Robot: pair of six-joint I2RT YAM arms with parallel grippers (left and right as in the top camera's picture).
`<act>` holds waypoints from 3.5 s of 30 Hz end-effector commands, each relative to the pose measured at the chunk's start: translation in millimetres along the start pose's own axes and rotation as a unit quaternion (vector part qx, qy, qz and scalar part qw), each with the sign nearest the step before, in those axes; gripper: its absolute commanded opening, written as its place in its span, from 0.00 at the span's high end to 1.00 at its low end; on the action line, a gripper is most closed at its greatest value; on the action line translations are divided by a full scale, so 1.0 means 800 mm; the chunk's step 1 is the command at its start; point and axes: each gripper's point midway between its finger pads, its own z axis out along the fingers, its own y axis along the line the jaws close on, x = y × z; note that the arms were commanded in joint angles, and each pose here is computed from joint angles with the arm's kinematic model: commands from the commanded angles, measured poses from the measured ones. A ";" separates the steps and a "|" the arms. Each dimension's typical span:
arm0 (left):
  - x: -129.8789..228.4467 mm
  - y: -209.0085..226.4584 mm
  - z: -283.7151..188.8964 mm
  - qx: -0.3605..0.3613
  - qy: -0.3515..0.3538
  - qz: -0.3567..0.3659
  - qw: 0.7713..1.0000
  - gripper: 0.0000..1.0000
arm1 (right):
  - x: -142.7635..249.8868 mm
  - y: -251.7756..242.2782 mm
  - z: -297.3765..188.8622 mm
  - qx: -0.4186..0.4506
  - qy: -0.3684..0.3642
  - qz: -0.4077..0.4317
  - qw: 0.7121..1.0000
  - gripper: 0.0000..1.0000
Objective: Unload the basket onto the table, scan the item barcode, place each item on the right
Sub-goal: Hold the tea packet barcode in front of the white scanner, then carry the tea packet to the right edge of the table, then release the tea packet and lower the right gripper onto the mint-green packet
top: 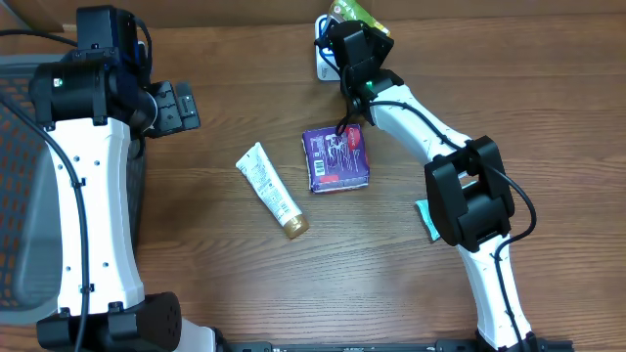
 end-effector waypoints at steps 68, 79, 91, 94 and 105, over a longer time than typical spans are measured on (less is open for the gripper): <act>0.002 -0.001 0.003 0.000 0.004 0.011 1.000 0.01 | 0.432 -0.003 -0.150 -0.106 0.375 0.780 0.489 0.16; 0.002 -0.001 0.003 0.000 0.004 0.011 1.000 0.00 | 0.337 -0.024 -0.201 -0.311 0.311 0.712 0.548 0.10; 0.002 -0.001 0.003 0.000 0.004 0.011 1.000 0.01 | 0.395 0.104 -0.269 -0.326 0.464 0.623 0.538 0.80; 0.002 -0.001 0.003 0.000 0.004 0.011 1.000 0.00 | 0.408 0.129 -0.278 -0.328 0.481 0.615 0.531 0.82; 0.002 -0.001 0.003 0.000 0.004 0.011 1.000 0.01 | 0.456 0.136 -0.238 -0.205 0.473 0.643 0.567 0.82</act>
